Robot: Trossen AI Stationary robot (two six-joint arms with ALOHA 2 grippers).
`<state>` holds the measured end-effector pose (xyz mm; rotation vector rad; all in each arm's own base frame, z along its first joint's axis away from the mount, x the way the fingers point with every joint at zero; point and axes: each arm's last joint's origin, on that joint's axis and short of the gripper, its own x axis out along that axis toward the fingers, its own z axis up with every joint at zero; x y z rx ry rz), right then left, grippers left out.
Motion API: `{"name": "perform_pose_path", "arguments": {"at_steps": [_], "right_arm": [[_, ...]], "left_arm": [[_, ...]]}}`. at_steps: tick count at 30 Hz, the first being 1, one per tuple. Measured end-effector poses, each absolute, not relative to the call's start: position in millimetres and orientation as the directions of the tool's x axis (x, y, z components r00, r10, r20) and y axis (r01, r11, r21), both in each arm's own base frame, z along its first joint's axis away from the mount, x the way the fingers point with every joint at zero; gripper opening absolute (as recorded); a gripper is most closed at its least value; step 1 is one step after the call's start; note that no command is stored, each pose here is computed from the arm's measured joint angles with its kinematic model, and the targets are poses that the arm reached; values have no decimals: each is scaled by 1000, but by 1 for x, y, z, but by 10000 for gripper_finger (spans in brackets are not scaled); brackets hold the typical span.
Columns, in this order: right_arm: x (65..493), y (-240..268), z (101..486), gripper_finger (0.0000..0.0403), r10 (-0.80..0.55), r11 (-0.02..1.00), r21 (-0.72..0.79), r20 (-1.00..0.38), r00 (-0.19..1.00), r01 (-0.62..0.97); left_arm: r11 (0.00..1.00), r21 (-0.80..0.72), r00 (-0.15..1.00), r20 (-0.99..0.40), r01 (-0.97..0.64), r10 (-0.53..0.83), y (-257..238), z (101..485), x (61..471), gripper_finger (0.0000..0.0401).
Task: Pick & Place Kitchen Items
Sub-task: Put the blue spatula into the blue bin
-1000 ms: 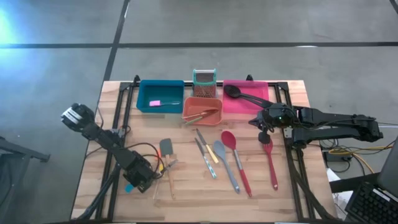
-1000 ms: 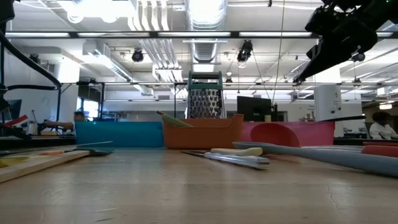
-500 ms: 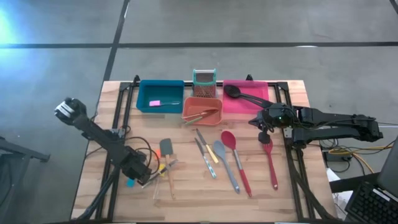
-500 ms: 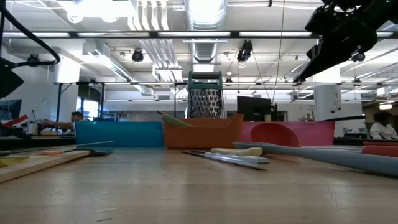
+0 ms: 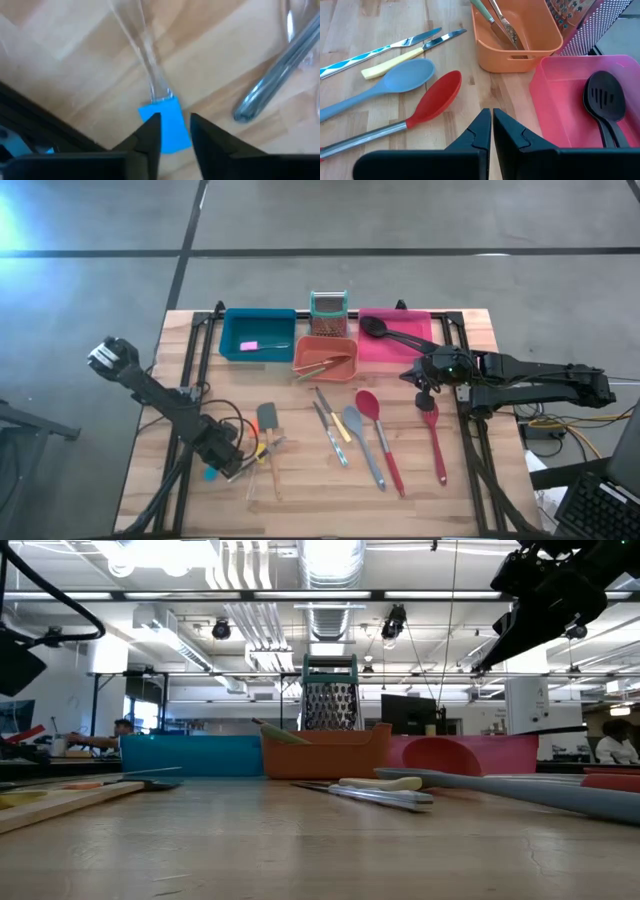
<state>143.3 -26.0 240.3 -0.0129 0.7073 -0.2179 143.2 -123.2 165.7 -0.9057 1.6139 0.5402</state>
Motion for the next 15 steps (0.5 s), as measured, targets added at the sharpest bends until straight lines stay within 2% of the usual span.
{"name": "perform_pose_path", "arguments": {"at_steps": [5, 8, 11, 15], "right_arm": [[143, -26, 240, 13, -203, 977, -85, -643, 738, 195], [143, -26, 240, 13, -203, 977, -85, -643, 738, 194], [143, -26, 240, 13, -203, 977, -85, -644, 738, 194], [143, -26, 240, 13, -203, 977, -85, -644, 738, 194]], "left_arm": [[596, -93, -59, -971, -798, -232, -121, 159, 141, 199], [619, -67, -97, -969, -782, -229, -120, 152, 139, 237], [641, -64, -111, -967, -765, -229, -120, 143, 138, 256], [670, -59, -158, -953, -740, -259, -122, 131, 138, 260]]}}
